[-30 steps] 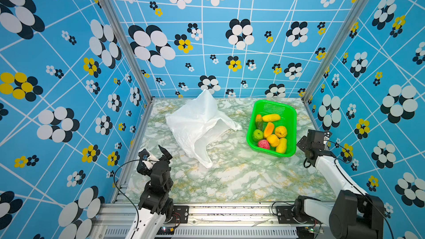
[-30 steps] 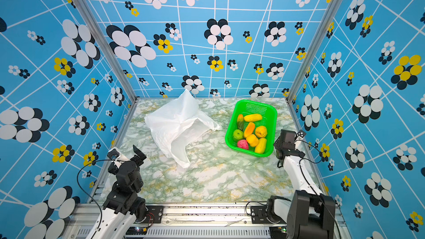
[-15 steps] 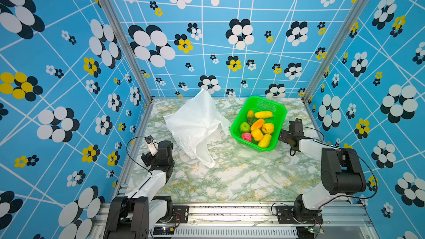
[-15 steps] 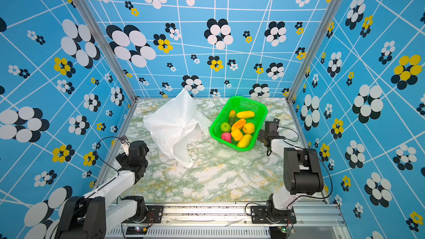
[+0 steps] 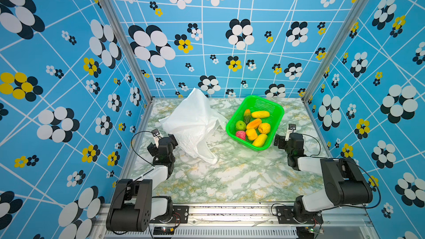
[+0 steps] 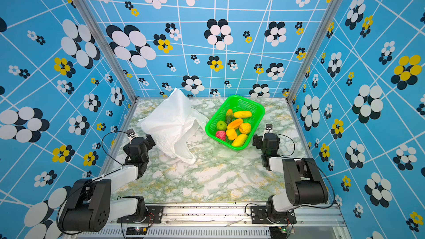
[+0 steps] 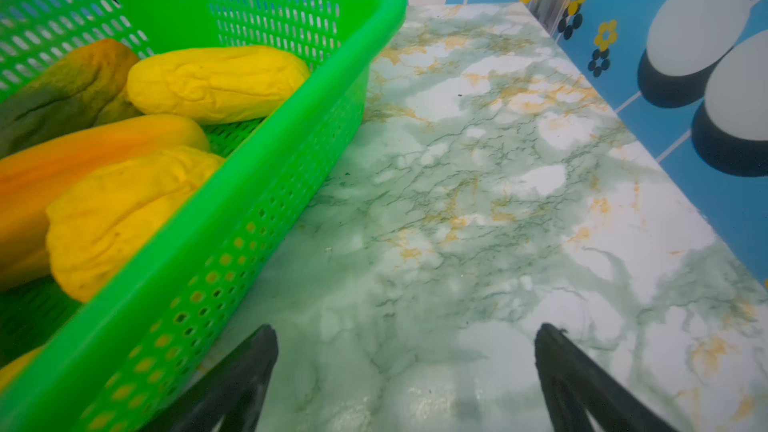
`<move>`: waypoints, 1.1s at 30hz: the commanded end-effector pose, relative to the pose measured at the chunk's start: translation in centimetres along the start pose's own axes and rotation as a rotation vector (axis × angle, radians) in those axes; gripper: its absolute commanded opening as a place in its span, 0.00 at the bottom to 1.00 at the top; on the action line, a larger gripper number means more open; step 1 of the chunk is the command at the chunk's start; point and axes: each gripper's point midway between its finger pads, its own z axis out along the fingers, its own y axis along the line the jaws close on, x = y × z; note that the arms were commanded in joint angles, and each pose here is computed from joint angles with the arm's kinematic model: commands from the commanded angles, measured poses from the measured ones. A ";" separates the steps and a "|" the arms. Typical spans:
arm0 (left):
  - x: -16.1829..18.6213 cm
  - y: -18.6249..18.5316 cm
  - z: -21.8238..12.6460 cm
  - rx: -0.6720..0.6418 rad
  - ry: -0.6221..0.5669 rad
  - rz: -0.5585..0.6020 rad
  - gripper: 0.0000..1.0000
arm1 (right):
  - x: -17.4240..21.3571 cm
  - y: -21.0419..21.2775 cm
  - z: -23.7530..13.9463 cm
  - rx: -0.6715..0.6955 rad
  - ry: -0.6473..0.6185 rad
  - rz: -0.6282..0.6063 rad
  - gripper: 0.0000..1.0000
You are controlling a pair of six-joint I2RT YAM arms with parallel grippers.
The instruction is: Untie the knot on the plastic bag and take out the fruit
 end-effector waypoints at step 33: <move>0.9 -7.5 1.6 0.328 -0.066 0.187 0.99 | -2.6 0.3 -0.1 -0.049 -0.138 0.021 0.99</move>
